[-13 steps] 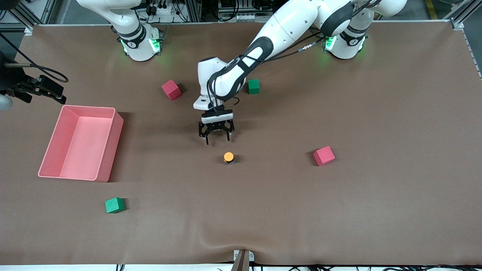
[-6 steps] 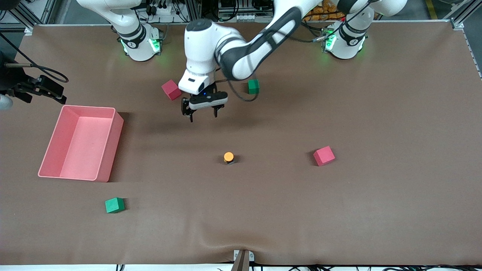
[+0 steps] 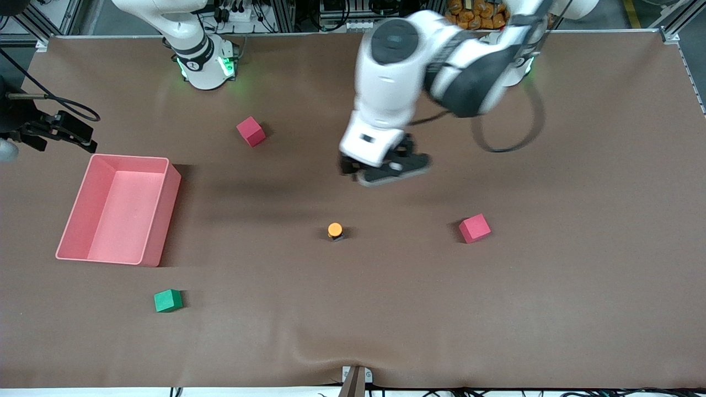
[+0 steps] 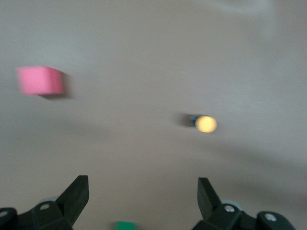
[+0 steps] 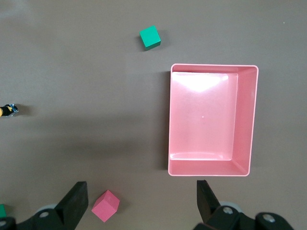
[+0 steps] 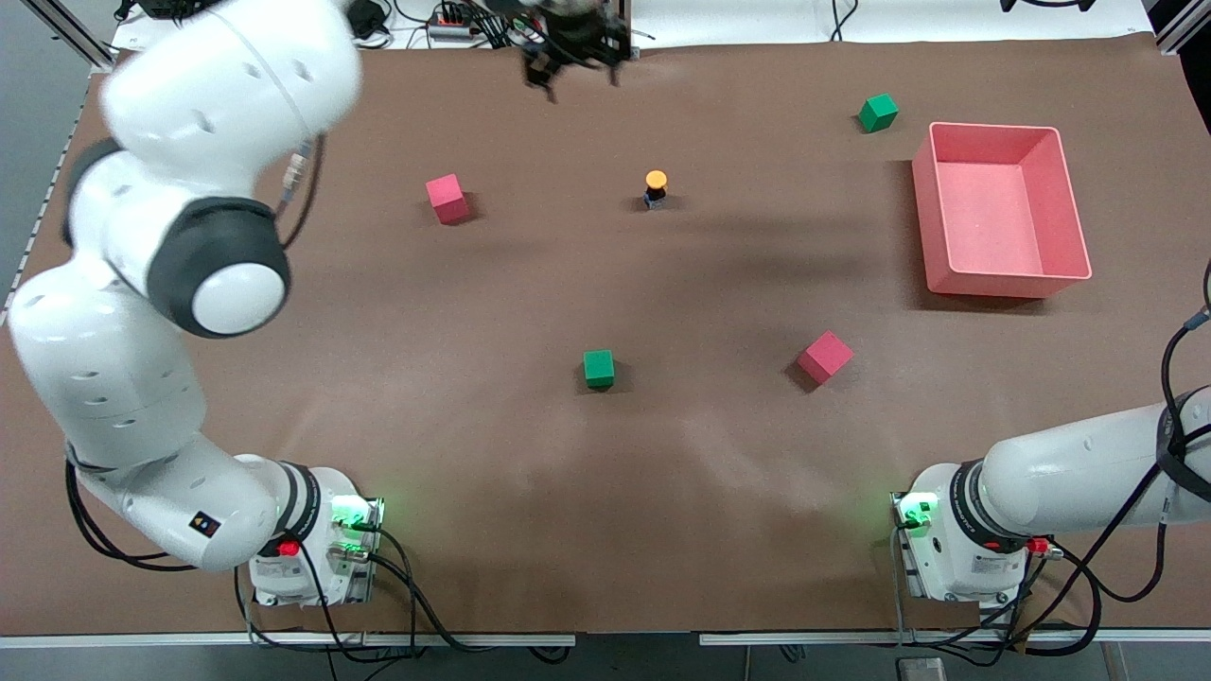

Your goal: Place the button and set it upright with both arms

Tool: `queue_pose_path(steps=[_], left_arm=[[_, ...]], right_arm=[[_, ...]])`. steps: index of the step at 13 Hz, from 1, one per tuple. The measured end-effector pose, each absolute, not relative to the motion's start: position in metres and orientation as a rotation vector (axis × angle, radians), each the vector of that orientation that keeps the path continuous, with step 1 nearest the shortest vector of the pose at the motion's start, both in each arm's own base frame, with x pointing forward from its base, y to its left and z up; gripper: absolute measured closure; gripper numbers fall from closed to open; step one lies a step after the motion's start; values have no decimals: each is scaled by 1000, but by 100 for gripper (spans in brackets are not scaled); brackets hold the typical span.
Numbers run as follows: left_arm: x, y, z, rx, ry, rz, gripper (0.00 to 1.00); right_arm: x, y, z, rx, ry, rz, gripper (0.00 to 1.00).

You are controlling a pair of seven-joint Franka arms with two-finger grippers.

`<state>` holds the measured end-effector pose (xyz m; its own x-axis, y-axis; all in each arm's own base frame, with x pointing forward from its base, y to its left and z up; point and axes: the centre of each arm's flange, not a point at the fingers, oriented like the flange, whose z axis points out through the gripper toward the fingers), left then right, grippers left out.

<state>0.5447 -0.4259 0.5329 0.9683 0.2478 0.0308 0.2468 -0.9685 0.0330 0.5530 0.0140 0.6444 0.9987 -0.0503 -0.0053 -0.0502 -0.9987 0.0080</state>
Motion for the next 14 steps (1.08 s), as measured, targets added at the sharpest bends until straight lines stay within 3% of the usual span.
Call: queue_pose_path(steps=[6, 10, 14], left_arm=[[554, -266, 611, 3215, 233, -104, 0], [561, -167, 612, 3227, 94, -107, 0], [539, -102, 606, 3204, 32, -51, 0]], right_arm=[[553, 13, 644, 3133, -82, -9, 0], [553, 13, 644, 3133, -83, -9, 0], [553, 13, 644, 3133, -83, -9, 0]])
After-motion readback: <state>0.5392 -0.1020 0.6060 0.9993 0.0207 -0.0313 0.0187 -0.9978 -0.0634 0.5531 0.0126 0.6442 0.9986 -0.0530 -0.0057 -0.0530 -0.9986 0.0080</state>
